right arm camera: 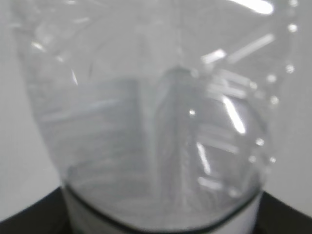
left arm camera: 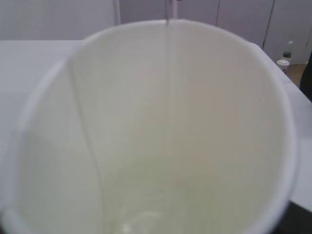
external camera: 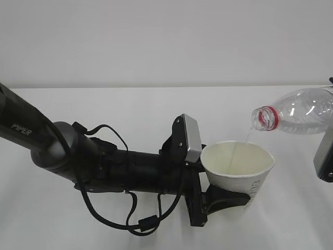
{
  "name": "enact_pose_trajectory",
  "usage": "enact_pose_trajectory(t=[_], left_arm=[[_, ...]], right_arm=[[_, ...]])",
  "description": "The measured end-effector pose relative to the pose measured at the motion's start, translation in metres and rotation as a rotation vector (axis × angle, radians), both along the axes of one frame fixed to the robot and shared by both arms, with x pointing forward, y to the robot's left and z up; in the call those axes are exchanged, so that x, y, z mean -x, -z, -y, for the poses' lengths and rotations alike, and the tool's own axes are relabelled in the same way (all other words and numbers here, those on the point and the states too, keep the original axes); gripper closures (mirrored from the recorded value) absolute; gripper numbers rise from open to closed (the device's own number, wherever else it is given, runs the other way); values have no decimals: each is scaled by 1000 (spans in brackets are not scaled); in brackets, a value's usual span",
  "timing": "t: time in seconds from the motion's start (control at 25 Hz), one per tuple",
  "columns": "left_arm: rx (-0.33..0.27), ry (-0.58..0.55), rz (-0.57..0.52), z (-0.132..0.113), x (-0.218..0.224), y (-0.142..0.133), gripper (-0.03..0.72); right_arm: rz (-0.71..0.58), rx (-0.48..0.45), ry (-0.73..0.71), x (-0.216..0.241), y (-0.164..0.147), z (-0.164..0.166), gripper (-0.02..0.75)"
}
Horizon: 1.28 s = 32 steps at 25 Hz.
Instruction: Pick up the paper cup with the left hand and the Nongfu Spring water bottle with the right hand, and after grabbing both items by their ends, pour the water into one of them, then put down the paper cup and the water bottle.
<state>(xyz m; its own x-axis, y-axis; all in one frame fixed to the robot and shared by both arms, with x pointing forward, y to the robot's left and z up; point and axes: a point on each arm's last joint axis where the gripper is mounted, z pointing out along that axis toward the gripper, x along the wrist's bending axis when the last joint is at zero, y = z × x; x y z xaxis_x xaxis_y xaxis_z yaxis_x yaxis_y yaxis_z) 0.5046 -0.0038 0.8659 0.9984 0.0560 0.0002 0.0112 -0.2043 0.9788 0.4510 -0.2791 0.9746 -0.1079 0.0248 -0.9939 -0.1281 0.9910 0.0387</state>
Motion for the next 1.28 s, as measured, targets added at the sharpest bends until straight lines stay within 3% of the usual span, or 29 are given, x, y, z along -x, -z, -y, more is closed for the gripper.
enact_pose_trajectory(t=[1.28], left_arm=[[-2,-1,0,0,0,0,190]], right_arm=[[3,15,-2,0,0,0,298]])
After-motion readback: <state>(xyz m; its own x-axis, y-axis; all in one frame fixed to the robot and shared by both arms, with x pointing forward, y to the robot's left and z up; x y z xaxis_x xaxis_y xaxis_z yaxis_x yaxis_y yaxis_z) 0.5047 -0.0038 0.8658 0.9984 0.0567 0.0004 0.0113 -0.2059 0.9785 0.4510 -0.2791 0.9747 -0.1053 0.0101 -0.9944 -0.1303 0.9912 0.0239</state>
